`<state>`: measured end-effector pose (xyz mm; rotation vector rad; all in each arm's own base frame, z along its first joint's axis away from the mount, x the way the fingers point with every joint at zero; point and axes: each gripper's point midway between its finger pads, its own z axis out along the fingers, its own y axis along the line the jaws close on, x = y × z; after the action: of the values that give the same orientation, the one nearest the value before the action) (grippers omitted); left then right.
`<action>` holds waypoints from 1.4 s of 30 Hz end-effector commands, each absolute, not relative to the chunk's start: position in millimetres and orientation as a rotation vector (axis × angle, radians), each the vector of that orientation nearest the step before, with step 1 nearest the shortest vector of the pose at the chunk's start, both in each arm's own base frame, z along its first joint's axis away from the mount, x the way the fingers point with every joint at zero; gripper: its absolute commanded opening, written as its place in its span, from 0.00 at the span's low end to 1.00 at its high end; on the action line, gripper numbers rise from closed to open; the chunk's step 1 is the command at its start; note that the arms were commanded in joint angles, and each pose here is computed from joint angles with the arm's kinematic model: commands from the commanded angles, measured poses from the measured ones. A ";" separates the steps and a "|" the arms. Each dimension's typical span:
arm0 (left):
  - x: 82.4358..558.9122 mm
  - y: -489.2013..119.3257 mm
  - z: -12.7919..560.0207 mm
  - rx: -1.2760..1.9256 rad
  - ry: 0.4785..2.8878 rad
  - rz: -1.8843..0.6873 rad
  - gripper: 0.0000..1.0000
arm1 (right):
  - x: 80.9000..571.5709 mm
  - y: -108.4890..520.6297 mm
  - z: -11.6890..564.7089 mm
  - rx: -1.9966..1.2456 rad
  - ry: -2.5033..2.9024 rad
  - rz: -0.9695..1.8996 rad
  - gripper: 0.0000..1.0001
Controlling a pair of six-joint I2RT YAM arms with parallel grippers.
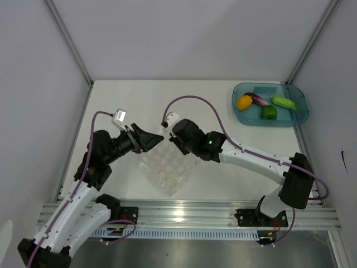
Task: Place the food in the zip-top bag and seal the zipper
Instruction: Open the zipper of the food storage bag.
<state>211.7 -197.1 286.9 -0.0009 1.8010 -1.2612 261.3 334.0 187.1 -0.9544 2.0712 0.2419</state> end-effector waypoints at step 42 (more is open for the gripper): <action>254.3 -222.9 213.6 -0.474 2.411 -1.041 0.51 | 215.7 371.2 251.8 -0.922 1.864 0.233 0.01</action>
<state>246.1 -213.4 199.2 -0.5428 2.4484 -1.0004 216.4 368.9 222.5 -0.9843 1.9008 0.1895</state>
